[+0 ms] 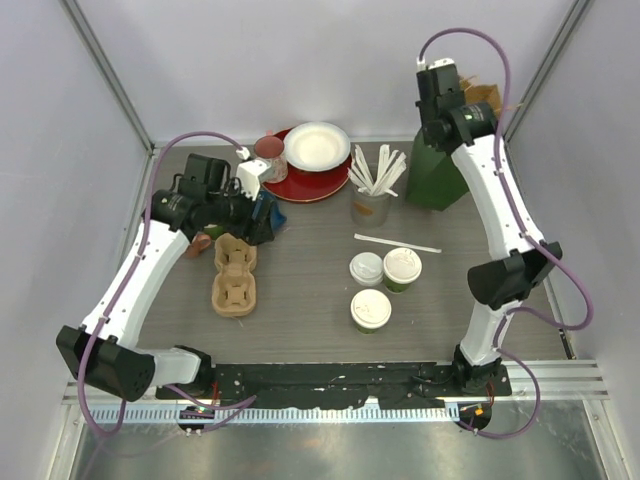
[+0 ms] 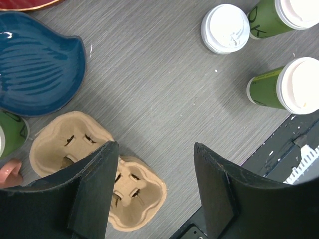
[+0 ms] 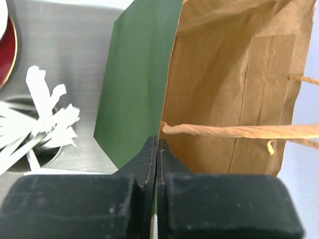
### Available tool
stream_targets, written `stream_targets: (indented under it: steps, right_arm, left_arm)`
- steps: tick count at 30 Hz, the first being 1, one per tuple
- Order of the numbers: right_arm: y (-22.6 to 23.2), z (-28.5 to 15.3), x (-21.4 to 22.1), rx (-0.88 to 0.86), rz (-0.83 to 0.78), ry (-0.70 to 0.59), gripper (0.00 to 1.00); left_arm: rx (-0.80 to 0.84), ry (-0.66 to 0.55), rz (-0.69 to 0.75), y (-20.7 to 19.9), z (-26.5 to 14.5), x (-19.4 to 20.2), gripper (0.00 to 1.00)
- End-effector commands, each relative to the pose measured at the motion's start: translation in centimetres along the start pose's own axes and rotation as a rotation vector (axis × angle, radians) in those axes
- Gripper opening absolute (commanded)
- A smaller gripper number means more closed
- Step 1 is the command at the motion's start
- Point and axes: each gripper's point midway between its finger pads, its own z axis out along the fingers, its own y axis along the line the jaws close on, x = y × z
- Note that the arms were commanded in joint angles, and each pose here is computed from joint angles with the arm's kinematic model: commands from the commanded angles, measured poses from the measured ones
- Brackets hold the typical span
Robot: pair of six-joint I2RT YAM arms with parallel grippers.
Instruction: Pack the takeout coffee
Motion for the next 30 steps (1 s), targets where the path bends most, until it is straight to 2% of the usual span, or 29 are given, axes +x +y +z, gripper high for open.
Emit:
stream_targets:
  steps: [1,5,7,9,11,13,17,20,24,30]
  right_arm:
    - [-8.4,-9.7,-8.3,0.157,0.138,-0.373,0.01]
    - [-10.8,-17.8,-12.3,0.091,0.213,-0.641,0.01]
    - [-9.4,-21.7,-14.3,0.001,0.216,-0.778,0.01]
    - [-6.9,-26.1,-15.6,-0.125,0.141,-0.909,0.01]
    - [-1.6,-30.4,-15.8,-0.320,0.008,-1.003,0.01]
    - [5.6,-34.5,-14.0,-0.578,-0.162,-1.058,0.01]
    - [14.5,-37.0,-9.4,-0.790,-0.381,-0.995,0.01]
    - [18.2,-37.0,-5.6,-0.833,-0.519,-0.912,0.01]
    - [18.7,-36.9,-2.8,-0.860,-0.566,-0.859,0.01]
    - [19.8,-36.7,2.7,-1.027,-0.690,-0.771,0.01]
  left_arm:
    - [-0.040,-0.070,-0.013,0.5,-1.9,-1.5,0.66]
    - [-0.094,-0.105,-0.065,2.1,-2.9,-2.1,0.66]
    - [-0.135,-0.124,-0.098,3.3,-3.5,-2.4,0.67]
    - [-0.160,-0.147,-0.101,3.8,-4.3,-3.1,0.67]
    - [-0.197,-0.176,-0.114,4.6,-5.4,-3.9,0.68]
    - [-0.248,-0.193,-0.145,5.9,-6.1,-4.2,0.67]
    - [-0.399,-0.227,-0.276,9.2,-8.2,-3.7,0.67]
    - [-0.519,-0.233,-0.346,11.2,-9.8,-2.4,0.66]
    - [-0.647,-0.234,-0.404,13.4,-11.7,-1.0,0.66]
    - [-0.685,-0.200,-0.394,14.3,-12.0,0.2,0.66]
